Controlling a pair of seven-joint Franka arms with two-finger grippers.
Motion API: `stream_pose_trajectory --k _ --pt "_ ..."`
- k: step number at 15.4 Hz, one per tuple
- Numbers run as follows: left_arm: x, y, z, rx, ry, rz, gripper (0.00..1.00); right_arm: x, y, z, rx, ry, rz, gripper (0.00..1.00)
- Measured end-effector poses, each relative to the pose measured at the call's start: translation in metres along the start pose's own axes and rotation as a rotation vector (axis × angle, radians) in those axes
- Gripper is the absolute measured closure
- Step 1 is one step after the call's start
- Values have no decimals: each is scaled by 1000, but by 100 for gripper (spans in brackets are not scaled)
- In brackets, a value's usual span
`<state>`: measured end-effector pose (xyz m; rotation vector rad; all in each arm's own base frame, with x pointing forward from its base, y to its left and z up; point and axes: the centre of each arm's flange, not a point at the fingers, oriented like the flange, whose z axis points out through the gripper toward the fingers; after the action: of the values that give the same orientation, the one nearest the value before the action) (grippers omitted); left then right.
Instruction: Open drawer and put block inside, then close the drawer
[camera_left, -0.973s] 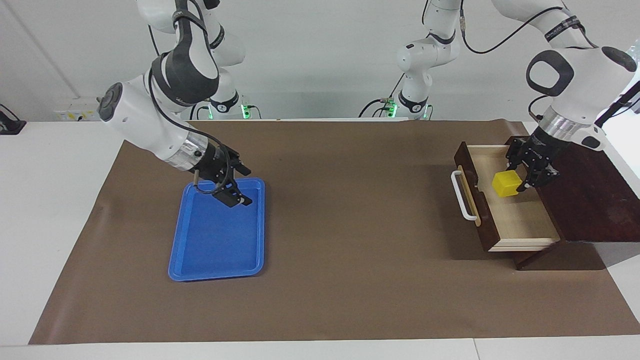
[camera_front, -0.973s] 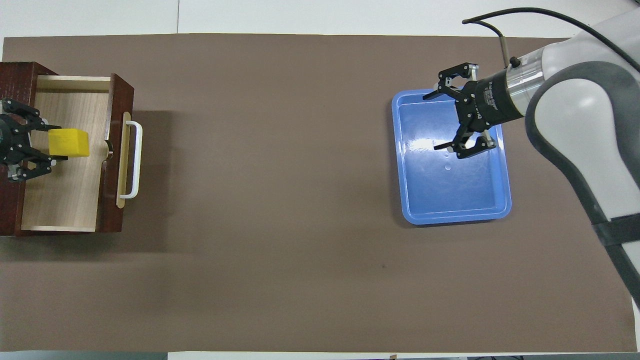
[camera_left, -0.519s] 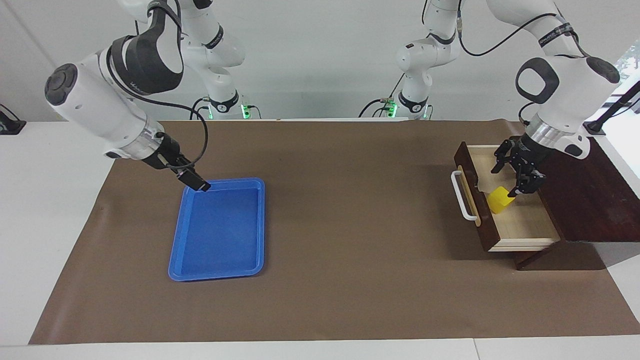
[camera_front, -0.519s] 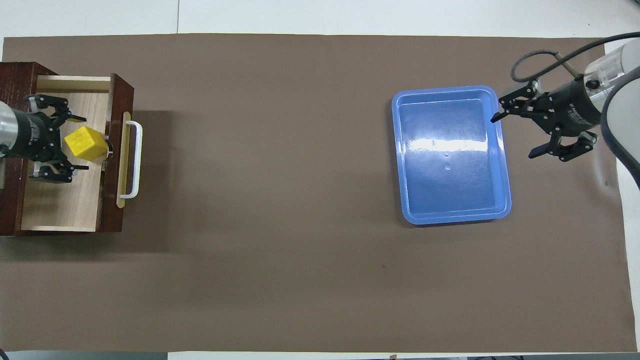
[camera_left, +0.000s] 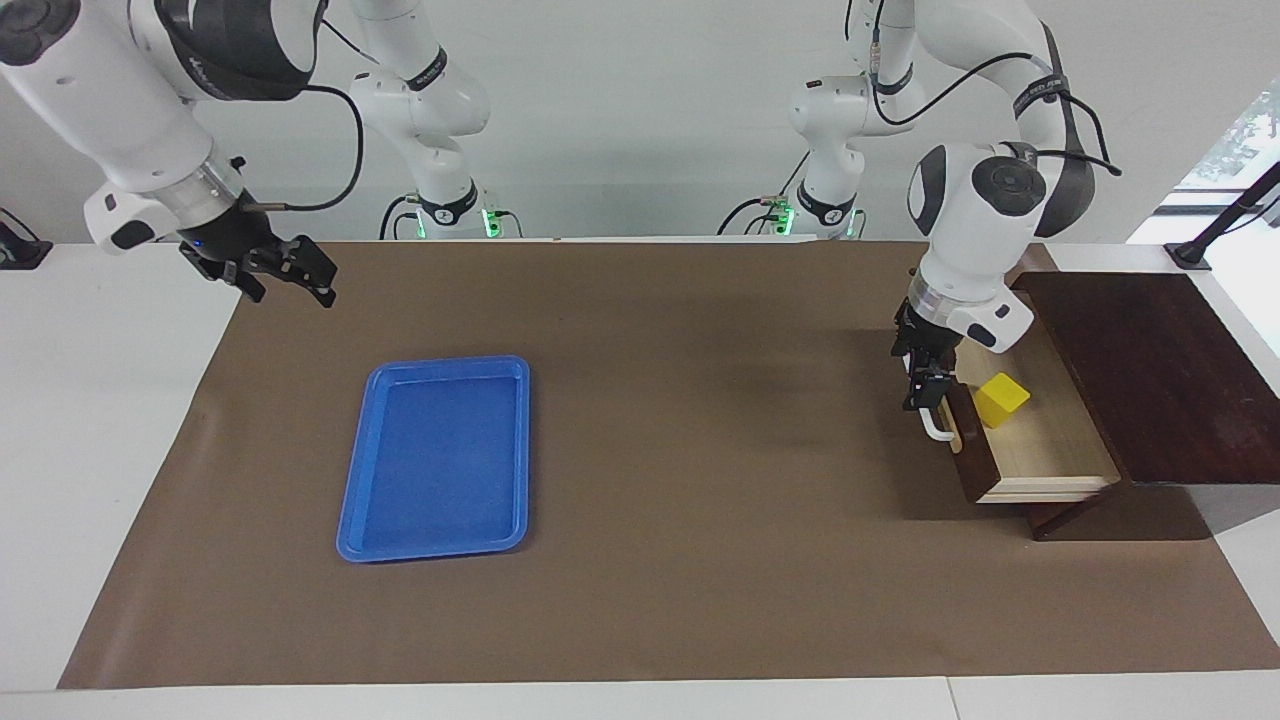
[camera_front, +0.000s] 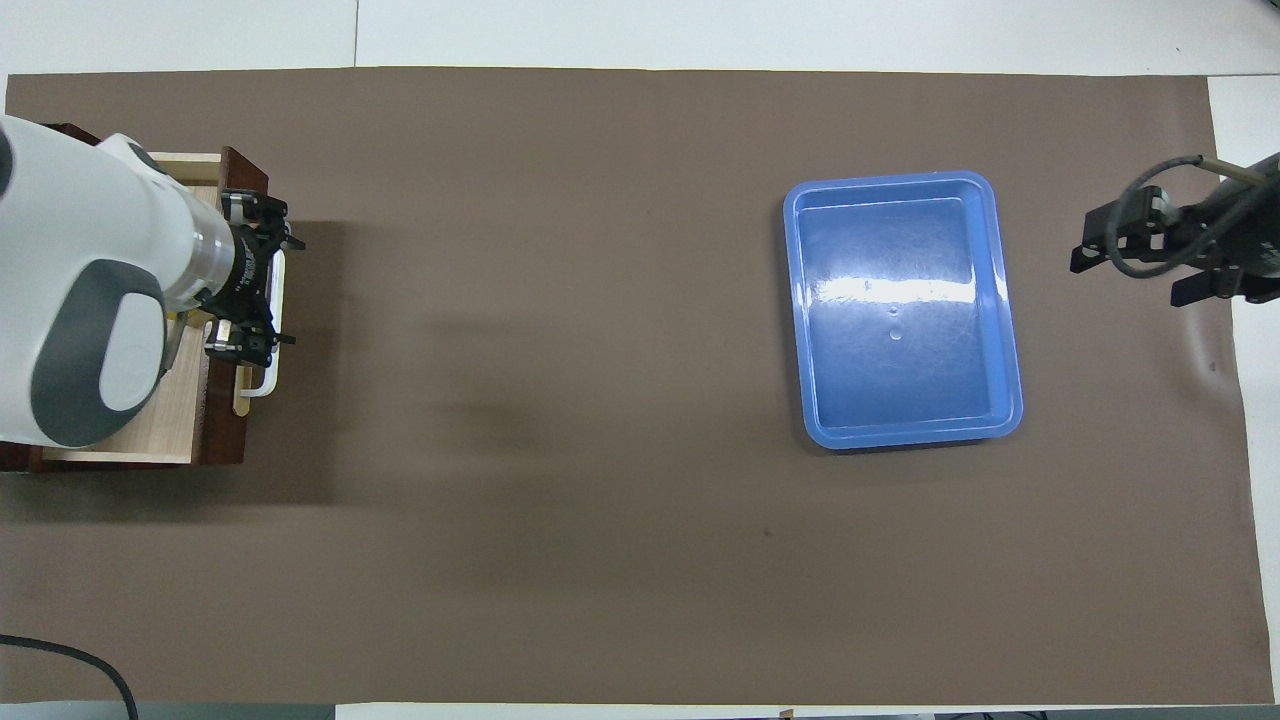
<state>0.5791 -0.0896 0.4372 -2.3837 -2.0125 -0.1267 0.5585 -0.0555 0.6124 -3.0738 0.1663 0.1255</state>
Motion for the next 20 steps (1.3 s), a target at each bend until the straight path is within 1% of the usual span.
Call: stream_pose_trajectory --k 3,5,7,9,10,13,15,16,17,19,20 --pt "59 -3 6 -3 27 43 0 -24 5 -29 -54 23 -146 0" --pt "95 -6 4 -6 66 72 0 -28 7 -34 -80 38 -227 0" --pt "132 -10 2 -10 81 89 0 -22 8 -27 -88 60 -242 0" --pt "160 -16 1 -12 80 96 0 -16 11 -13 -87 57 -224 0" --pt "161 -16 0 -13 74 104 0 -13 13 -6 -85 49 -208 0" --pt "154 -14 -2 -16 81 164 0 -11 11 8 -82 24 -174 0" --pt "141 -9 -16 -29 82 204 0 -11 9 11 -81 18 -162 0" --pt "129 -8 -27 -15 68 233 0 -12 9 11 -81 14 -155 0" --pt "115 -9 -41 12 40 293 0 -13 9 11 -80 7 -151 0" --pt "86 -15 -79 54 -24 497 0 -15 9 12 -79 -6 -147 0" --pt "73 -20 -97 77 -44 600 0 -15 9 12 -79 -9 -146 0"
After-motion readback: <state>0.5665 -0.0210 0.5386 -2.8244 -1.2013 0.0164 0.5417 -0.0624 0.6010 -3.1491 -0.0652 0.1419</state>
